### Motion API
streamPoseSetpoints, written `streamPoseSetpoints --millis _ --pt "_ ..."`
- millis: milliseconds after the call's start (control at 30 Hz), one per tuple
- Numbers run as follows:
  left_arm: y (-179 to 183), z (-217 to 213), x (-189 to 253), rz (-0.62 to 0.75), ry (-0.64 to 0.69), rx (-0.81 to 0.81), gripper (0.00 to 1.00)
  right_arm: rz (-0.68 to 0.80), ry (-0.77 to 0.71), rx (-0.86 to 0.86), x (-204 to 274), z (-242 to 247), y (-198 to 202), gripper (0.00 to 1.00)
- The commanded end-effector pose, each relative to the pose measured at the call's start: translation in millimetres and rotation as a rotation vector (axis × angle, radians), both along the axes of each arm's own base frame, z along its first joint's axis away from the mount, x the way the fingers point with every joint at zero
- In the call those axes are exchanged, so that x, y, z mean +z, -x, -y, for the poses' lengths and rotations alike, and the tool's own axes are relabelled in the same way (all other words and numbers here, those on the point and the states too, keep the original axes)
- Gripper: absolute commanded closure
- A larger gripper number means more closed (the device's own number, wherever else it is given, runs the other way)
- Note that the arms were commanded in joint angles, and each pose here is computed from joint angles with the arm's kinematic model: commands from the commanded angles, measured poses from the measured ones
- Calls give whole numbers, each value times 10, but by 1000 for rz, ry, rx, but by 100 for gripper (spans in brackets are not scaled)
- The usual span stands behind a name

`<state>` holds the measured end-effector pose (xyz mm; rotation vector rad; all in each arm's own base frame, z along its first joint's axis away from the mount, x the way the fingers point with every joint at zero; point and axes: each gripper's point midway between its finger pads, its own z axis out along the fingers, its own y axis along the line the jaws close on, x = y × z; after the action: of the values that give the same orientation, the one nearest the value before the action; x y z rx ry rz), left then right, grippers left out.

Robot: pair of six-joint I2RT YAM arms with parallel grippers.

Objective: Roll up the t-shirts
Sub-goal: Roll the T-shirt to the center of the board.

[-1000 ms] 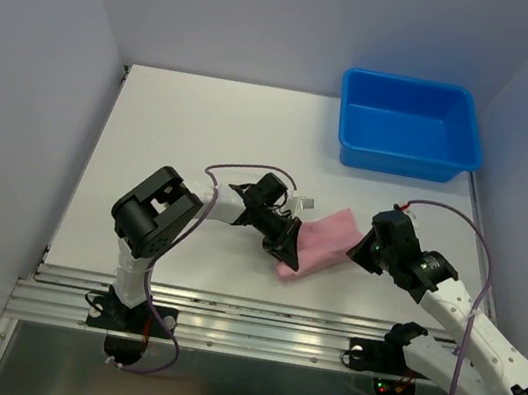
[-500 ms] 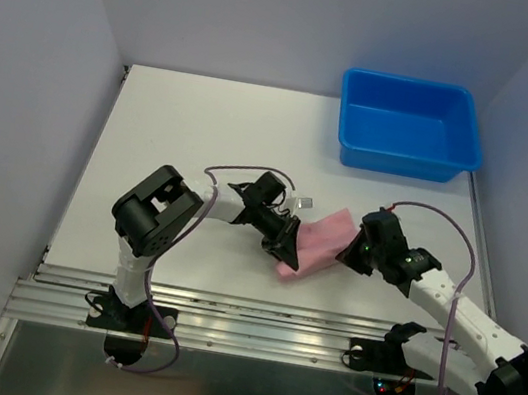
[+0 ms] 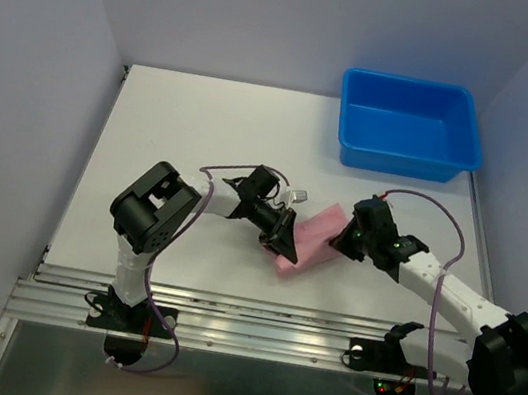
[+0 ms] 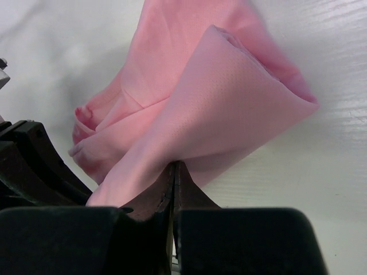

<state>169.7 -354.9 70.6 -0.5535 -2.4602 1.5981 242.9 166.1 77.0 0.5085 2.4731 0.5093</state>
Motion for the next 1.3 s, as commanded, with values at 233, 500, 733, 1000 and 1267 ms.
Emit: streamPoseSetpoints --millis 233,500,733,1000,1267 --pt "-89 25 261 -50 114 -1 100 120 -32 -8 214 -209 -447 99" --pt "-150 -31 211 -52 126 12 100 111 -11 -10 61 -306 -648 99" --pt "-212 -90 161 -46 113 37 98 80 20 3 -85 -384 -784 99" --pt "-281 -247 59 63 -6 71 39 -11 74 42 -393 -412 -765 99" --pt "-588 -533 114 307 -267 150 38 -13 96 68 -342 -384 -731 99"
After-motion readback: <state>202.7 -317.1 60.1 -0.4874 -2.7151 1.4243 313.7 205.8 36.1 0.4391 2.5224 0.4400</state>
